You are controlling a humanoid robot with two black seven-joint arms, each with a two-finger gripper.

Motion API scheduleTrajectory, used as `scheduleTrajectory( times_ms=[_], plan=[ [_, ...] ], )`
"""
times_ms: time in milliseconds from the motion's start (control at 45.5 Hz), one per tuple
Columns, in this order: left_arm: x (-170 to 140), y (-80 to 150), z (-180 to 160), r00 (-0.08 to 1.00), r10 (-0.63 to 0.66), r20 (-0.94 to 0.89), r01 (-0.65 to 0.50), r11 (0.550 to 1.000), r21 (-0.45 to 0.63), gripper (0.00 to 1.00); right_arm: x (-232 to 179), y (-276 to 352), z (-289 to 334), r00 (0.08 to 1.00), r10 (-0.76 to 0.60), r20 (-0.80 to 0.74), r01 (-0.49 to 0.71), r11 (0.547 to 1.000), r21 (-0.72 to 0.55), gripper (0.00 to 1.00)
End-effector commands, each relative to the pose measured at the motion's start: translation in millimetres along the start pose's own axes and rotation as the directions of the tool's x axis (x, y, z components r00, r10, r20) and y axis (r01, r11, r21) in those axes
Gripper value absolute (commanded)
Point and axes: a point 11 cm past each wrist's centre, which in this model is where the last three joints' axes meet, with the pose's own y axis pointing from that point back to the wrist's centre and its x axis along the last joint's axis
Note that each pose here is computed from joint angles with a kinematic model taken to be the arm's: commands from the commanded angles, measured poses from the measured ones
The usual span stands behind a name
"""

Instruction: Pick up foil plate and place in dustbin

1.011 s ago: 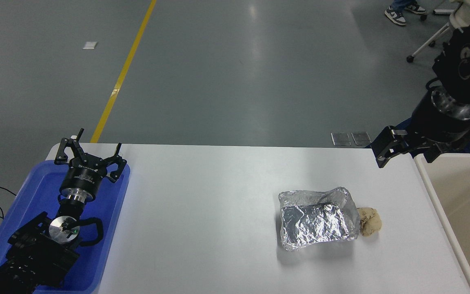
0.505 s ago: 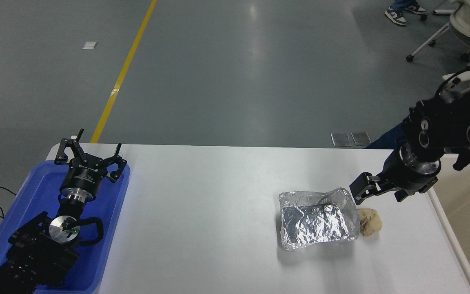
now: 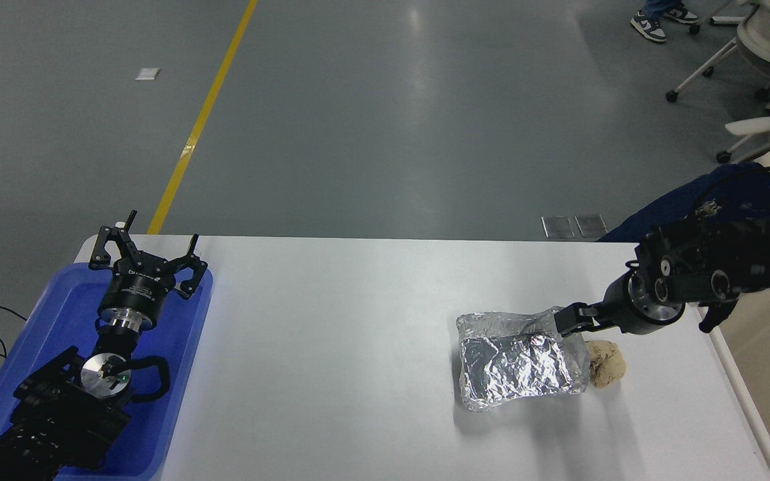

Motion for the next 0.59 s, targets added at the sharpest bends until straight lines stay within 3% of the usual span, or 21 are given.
scheduleTrajectory(
  times_ms=[0,418,527,571],
  plan=[
    [0,0,0,1.0,-0.001,0.0,0.001,1.0,0.0,1.0,-6,-38,-5,0.997,0.045,-0.065,-0.046,0.999,-0.022,1.0],
    [0,0,0,1.0,0.001,0.0,-0.001,1.0,0.0,1.0,-25,-67,-20,0.996,0.049,-0.071,-0.049,0.999,0.004,1.0],
    [0,0,0,1.0,-0.001,0.0,0.001,1.0,0.0,1.0,-25,-67,-20,0.997,0.059,-0.053,-0.058,0.998,0.003,0.86],
    [0,0,0,1.0,-0.001,0.0,0.001,1.0,0.0,1.0,-26,-67,-19,0.997,0.059,-0.042,-0.059,0.998,-0.002,0.76]
  ],
)
